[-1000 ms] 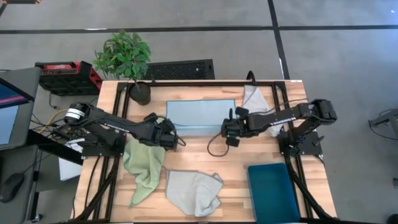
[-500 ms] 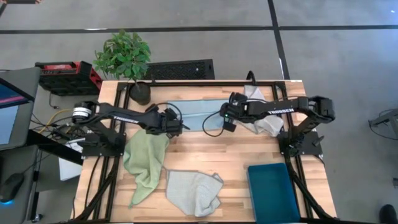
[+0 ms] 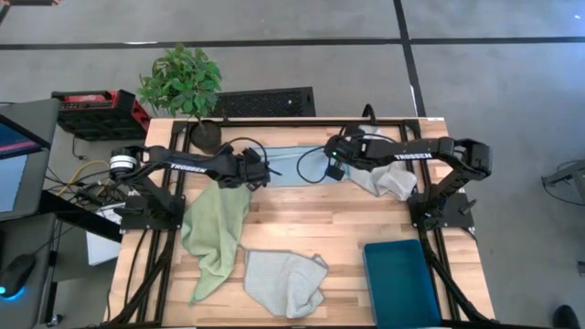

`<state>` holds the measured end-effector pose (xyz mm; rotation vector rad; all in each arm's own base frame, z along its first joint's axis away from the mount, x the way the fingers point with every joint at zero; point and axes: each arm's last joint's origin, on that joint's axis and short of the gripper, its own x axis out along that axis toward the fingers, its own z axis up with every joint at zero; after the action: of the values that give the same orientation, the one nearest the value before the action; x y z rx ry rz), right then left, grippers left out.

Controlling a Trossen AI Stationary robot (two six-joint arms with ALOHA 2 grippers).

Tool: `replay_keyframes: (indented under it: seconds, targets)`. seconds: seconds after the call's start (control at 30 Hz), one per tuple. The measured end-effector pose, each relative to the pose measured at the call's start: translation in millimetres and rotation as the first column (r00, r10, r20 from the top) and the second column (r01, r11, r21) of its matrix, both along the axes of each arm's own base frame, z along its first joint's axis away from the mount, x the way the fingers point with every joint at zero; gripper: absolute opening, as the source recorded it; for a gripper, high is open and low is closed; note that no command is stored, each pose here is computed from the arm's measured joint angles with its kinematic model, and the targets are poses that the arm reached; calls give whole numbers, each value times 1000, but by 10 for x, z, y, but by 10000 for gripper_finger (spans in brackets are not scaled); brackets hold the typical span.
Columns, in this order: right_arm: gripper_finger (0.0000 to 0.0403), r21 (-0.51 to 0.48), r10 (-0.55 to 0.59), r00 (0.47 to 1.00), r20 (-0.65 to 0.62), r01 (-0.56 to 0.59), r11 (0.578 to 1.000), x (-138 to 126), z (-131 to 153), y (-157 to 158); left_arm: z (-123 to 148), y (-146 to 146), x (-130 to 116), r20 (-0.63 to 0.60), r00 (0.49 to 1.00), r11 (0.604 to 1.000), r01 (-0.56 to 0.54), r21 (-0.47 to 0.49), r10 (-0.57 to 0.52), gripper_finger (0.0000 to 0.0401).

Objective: Fold microfiber towels
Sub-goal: Fold the blue microfiber towel

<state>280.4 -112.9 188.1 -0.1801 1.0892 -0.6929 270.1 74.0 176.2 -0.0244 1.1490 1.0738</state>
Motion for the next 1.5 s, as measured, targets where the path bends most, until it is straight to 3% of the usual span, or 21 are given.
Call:
replay_keyframes:
  seconds: [0.27, 0.67, 0.93, 1.1, 1.2, 1.3, 1.43, 1.5]
  targets:
    - [38, 26, -11, 999, 36, 10, 1000, -13, 6, -84, 7, 166, -18, 16, 999, 999, -38, 10, 38, 15]
    - [145, 22, -46, 997, 54, 45, 999, -45, 16, -191, 9, 470, -116, -3, 995, 995, -101, 15, 101, 115]
    - [227, 20, -62, 996, 60, 60, 998, -62, 19, -236, 39, 566, -57, -15, 1000, 999, -7, 53, 8, 128]
    - [236, 18, -49, 996, 74, 48, 999, -63, 63, -199, 130, 596, -7, -109, 991, 991, 91, 98, -80, 128]
    - [234, 15, -32, 996, 81, 31, 999, -59, 102, -144, 163, 581, 26, -132, 977, 984, 172, 47, -165, 128]
    - [230, 10, -10, 994, 107, 9, 1000, -54, 175, -60, 134, 505, 64, -107, 940, 945, 314, -91, -323, 128]
    - [228, 6, 54, 989, 141, -56, 998, -43, 294, 123, 13, 342, 69, -45, 842, 818, 508, -270, -538, 128]
    - [228, 21, 102, 981, 165, -107, 994, -43, 356, 229, -37, 268, 61, -50, 818, 791, 536, -293, -573, 128]
